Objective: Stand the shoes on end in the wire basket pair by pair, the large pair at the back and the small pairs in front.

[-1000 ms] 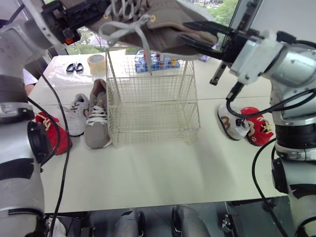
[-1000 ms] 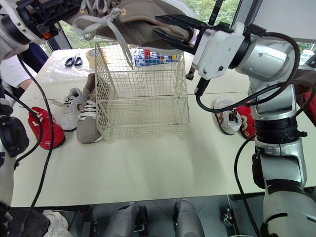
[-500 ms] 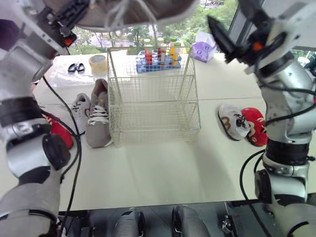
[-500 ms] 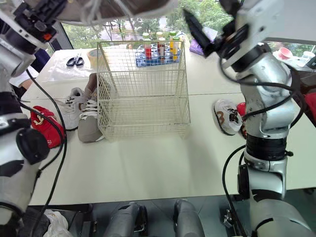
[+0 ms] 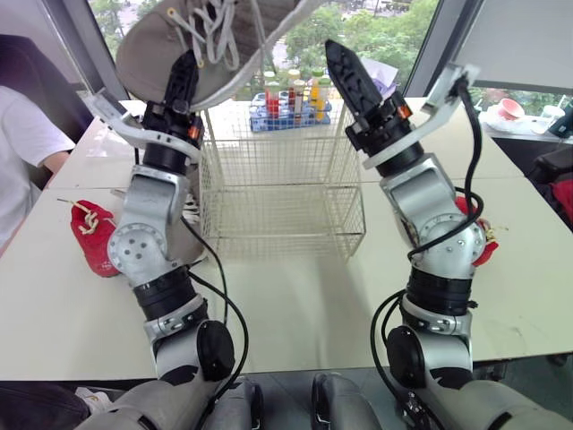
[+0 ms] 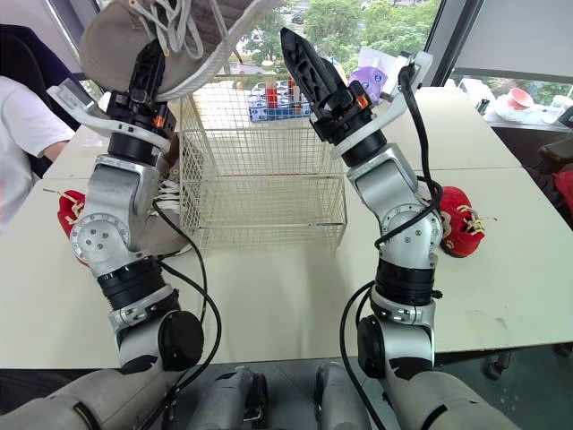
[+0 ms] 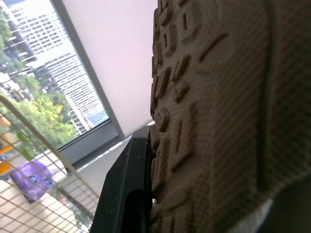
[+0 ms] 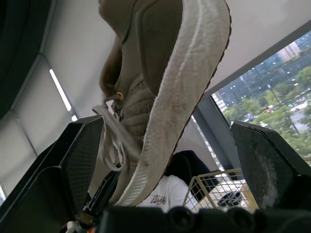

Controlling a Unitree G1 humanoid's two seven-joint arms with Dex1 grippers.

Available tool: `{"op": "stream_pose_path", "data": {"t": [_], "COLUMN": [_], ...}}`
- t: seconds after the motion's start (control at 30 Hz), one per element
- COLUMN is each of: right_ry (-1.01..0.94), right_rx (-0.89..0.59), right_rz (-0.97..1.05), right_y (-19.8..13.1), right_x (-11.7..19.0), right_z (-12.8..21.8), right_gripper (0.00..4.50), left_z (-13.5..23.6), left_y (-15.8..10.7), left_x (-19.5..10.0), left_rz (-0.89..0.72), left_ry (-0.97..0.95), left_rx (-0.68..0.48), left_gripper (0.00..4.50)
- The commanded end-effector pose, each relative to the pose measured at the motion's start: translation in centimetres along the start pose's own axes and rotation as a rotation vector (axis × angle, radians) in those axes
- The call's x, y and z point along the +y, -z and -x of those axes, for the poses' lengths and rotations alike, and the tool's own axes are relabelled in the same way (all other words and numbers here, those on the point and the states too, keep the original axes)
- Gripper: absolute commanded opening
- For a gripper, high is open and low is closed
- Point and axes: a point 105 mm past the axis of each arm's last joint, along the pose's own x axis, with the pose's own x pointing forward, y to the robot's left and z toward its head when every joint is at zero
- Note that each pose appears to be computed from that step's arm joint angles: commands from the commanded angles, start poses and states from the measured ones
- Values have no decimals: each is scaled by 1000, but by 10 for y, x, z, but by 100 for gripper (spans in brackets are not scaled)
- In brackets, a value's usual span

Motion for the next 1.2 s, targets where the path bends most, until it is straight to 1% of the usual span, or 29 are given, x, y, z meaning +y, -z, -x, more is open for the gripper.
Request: {"op": "stream_pose_path", "data": {"t": [0.03, 0.2, 0.27, 0.4, 0.53, 0.6, 0.73, 0.9, 1.0, 1.07, 1.2], "right_ry": [-77, -89, -98, -106, -110, -121, -108, -123, -150, -164, -195], "right_rx": [-24, -33, -40, -48, -52, -72, -139, -104, -90, -88, -93], "right_rz": [-4, -6, -4, 16, 21, -11, -102, -88, -93, -93, -104], "right_y": [-2, 4, 2, -7, -10, -13, -29, -19, -10, -6, -1], "right_x": [12, 11, 13, 16, 17, 18, 14, 19, 26, 30, 37], "right_z": [-12, -16, -17, -10, -8, -10, -4, -7, -15, -20, -26], "right_gripper": [447, 447, 447, 447, 447, 447, 447, 447, 447, 447, 447], "left_z": [0, 4, 4, 1, 0, -4, -9, -9, -8, -5, -1], "left_y": [8, 19, 14, -9, -5, -6, -15, -4, 6, 18, 28], "left_x": [-34, -36, -37, -45, -44, -45, -51, -48, -42, -36, -28], "left_rz": [13, 20, 12, -24, -12, 18, 21, 23, 27, -16, -13], "left_ry": [138, 143, 144, 176, 174, 180, 204, 202, 187, 171, 153], "left_rx": [29, 73, 64, 27, 49, 26, -10, 29, 55, 107, 130], "left_gripper": [77, 77, 77, 77, 77, 77, 77, 77, 77, 77, 77]}}
